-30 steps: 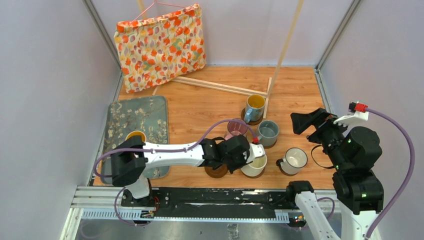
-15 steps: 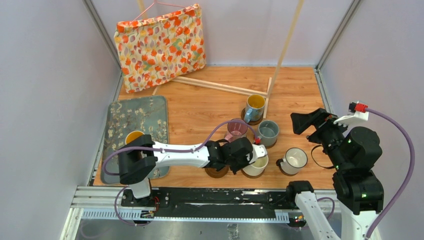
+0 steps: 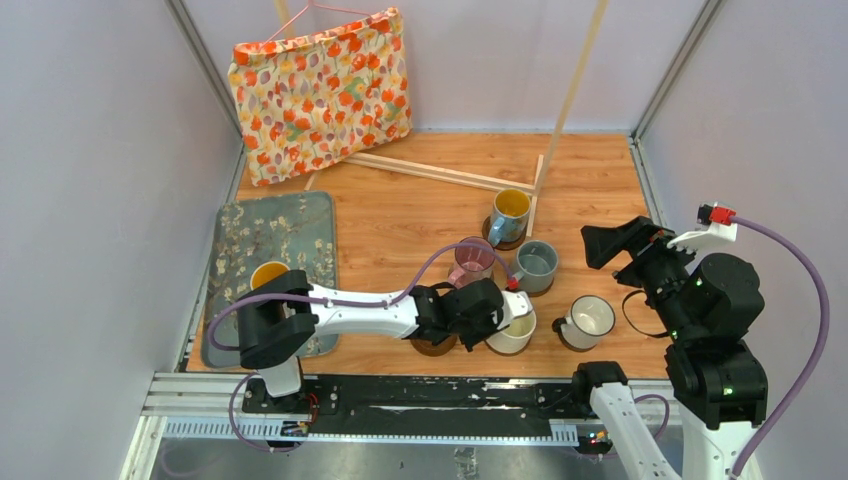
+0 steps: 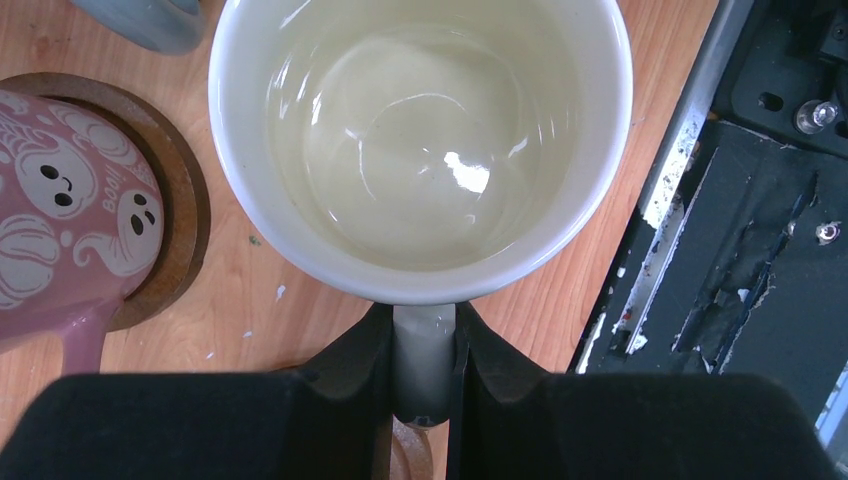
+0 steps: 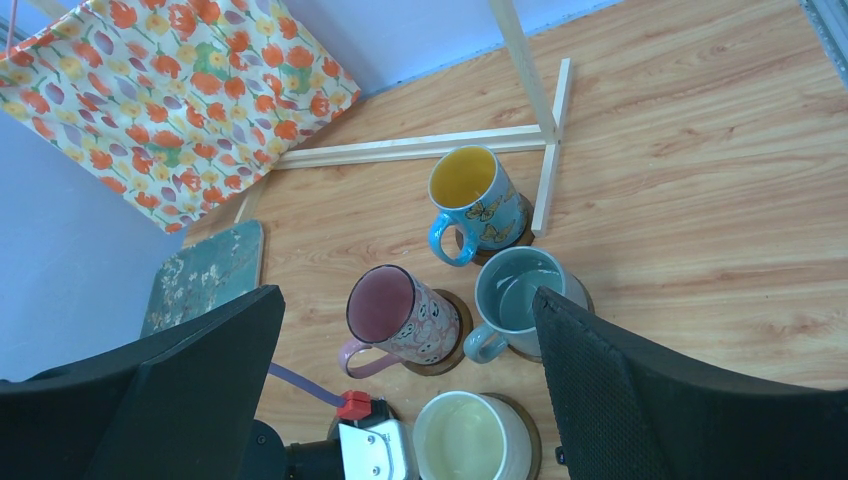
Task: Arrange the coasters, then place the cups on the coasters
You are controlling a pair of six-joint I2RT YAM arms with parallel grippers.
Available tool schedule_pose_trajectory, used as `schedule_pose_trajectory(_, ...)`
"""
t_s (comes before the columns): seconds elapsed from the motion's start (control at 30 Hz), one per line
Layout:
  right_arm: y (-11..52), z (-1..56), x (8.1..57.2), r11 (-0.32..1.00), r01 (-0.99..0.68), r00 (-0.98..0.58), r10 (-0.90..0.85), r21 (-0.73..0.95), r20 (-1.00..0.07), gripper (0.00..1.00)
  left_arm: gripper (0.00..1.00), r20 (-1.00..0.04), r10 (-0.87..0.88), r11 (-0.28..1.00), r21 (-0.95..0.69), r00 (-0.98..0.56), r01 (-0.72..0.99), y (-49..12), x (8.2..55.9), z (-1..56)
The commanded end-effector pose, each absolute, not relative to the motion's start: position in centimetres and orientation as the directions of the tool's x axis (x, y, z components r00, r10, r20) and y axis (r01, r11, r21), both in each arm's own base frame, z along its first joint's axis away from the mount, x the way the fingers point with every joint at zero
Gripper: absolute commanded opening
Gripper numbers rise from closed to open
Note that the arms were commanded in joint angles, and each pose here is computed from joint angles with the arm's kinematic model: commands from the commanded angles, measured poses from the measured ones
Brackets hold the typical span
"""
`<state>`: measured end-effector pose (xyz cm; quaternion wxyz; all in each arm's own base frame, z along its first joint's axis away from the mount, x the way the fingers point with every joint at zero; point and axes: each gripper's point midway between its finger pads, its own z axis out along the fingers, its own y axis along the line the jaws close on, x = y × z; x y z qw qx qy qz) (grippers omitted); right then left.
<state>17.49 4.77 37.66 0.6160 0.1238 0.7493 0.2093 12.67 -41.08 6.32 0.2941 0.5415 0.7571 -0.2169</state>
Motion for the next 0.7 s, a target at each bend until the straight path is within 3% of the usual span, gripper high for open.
schedule_pose_trajectory(0.0,5.08,37.63,17.36,0.88,-0.087,-0.221,0.44,0.467,-0.87,1.0,0.0,-0.705,0.668,0.328,-0.009,-0.239,0.945,-41.82,12.68,6.35)
schedule_pose_trajectory(0.23,5.1,37.74,17.26,0.879,-0.091,-0.218,0.44,0.467,-0.871,1.0,0.01,-0.706,0.666,0.34,-0.002,-0.242,0.94,-42.03,13.0,6.25)
schedule_pose_trajectory(0.67,5.13,37.77,17.18,0.878,-0.093,-0.216,0.442,0.469,-0.871,1.0,0.24,-0.702,0.67,0.347,0.005,-0.244,0.938,-42.17,13.19,5.8)
